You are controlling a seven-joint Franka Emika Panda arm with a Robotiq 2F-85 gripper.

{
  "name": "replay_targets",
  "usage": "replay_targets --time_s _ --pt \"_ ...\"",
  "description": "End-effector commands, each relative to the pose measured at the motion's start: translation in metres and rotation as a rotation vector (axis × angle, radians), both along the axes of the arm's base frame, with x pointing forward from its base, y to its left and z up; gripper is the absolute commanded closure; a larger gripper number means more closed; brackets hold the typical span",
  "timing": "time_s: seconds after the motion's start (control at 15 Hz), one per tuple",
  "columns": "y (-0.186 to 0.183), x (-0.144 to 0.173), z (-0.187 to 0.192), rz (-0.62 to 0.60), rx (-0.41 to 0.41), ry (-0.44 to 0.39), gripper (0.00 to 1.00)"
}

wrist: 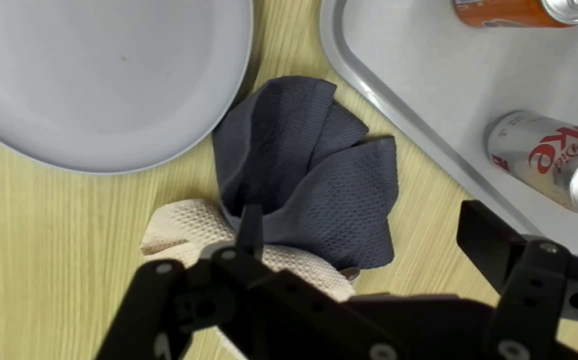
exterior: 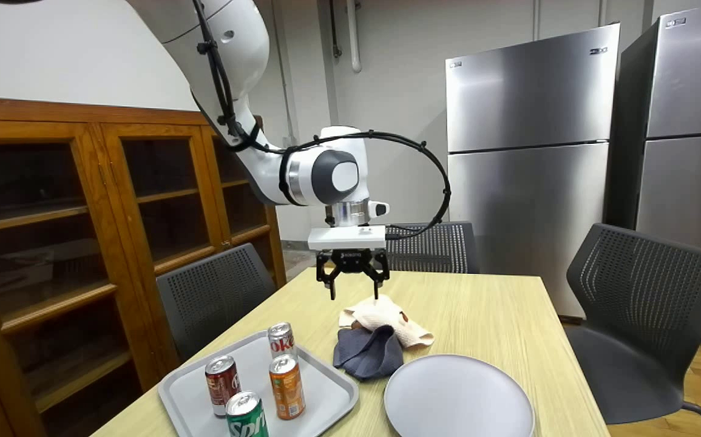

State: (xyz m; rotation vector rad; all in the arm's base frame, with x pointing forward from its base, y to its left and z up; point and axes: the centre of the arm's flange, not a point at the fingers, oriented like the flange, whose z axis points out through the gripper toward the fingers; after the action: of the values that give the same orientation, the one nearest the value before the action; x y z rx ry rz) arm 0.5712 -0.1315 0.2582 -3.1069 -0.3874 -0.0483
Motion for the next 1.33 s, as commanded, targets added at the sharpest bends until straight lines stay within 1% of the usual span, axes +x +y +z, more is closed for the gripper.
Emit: replay_targets --time_s 0.0,0.2,0.4,0.67,1.0,1.27 --pt "0.028 -0.015 0.007 0.068 0.047 0.005 0.00" --pt "0.051 -0.026 0.004 0.130 0.053 0.032 0.00" --pt "0.071 -0.037 -0.007 0.160 0.027 0.049 0.00" --pt "0.092 -0.053 -0.020 0.205 0.018 0.080 0.00" --pt "0.106 -0.073 -0.031 0.266 -0.003 0.120 0.00" --pt "0.110 -0.087 -0.046 0.285 -0.020 0.156 0.00"
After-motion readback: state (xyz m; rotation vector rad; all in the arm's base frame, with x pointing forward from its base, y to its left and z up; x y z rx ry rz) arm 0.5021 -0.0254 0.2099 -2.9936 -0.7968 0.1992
